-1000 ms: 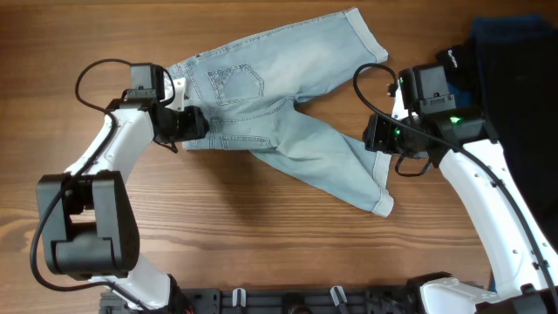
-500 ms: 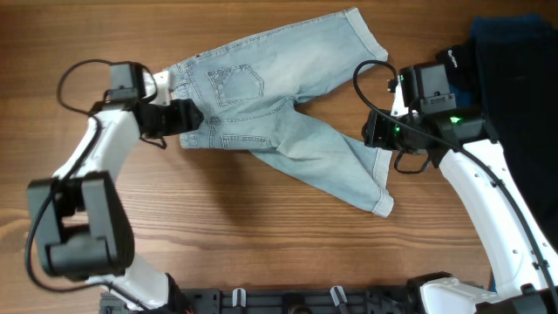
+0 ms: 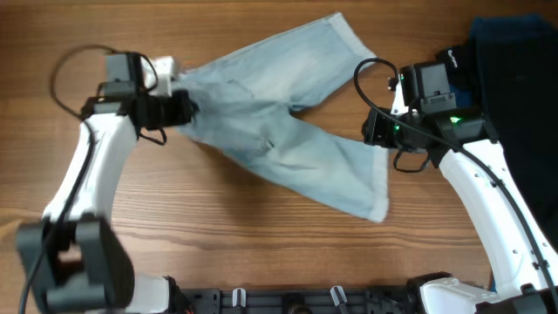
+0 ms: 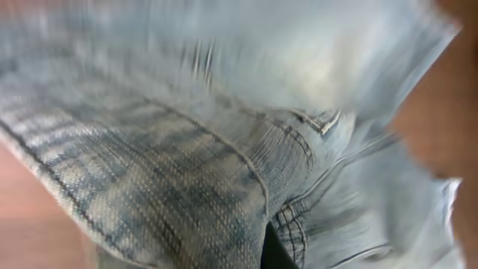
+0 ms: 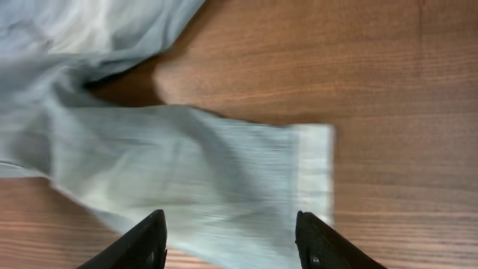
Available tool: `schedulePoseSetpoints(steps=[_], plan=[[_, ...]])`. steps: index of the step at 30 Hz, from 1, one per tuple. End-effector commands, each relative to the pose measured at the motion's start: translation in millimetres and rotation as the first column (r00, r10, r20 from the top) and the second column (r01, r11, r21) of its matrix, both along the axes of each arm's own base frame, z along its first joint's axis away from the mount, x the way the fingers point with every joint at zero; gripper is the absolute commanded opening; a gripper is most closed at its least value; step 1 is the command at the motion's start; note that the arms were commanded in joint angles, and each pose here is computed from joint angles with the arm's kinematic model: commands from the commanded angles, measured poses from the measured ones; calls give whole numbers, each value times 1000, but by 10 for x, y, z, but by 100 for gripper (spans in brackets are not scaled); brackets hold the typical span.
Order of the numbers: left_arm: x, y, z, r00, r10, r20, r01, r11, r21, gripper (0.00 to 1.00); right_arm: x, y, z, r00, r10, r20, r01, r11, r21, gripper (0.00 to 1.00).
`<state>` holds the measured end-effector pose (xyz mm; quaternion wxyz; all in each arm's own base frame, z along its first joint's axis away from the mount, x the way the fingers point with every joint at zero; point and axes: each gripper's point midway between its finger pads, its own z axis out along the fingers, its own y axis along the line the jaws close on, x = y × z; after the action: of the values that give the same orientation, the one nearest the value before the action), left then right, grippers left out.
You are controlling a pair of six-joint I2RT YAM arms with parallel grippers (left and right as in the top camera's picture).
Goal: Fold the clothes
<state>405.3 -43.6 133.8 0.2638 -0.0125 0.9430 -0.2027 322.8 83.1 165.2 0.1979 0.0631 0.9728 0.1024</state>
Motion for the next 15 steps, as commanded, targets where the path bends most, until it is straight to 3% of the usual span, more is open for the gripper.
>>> schedulePoseSetpoints(steps=[1,5,6,7,8,9,10,15], plan=[[269,265,249,989,72,132,-87,990,108,4,53,28,8,1000,-10,11,9,1000,23,56],[560,378,-189,988,101,121,-119,981,151,4,62,30,12,1000,-18,14,17,999,28,56],[632,398,-353,988,105,111,-122,980,158,8,61,32,12,1000,-28,11,27,999,34,56],[677,411,-483,989,109,101,-125,979,162,17,55,50,14,1000,-27,7,27,999,45,56],[707,426,-605,990,112,89,-126,978,167,44,49,74,16,1000,-20,4,20,998,58,55],[717,449,-740,990,120,69,-131,975,178,59,35,102,17,1000,-12,-2,12,997,73,55],[705,471,-809,990,129,53,-137,973,186,67,24,116,16,1000,-7,-6,7,997,80,55],[526,564,-808,988,154,-13,-148,968,204,75,-11,113,0,1000,-4,-22,6,997,78,54]])
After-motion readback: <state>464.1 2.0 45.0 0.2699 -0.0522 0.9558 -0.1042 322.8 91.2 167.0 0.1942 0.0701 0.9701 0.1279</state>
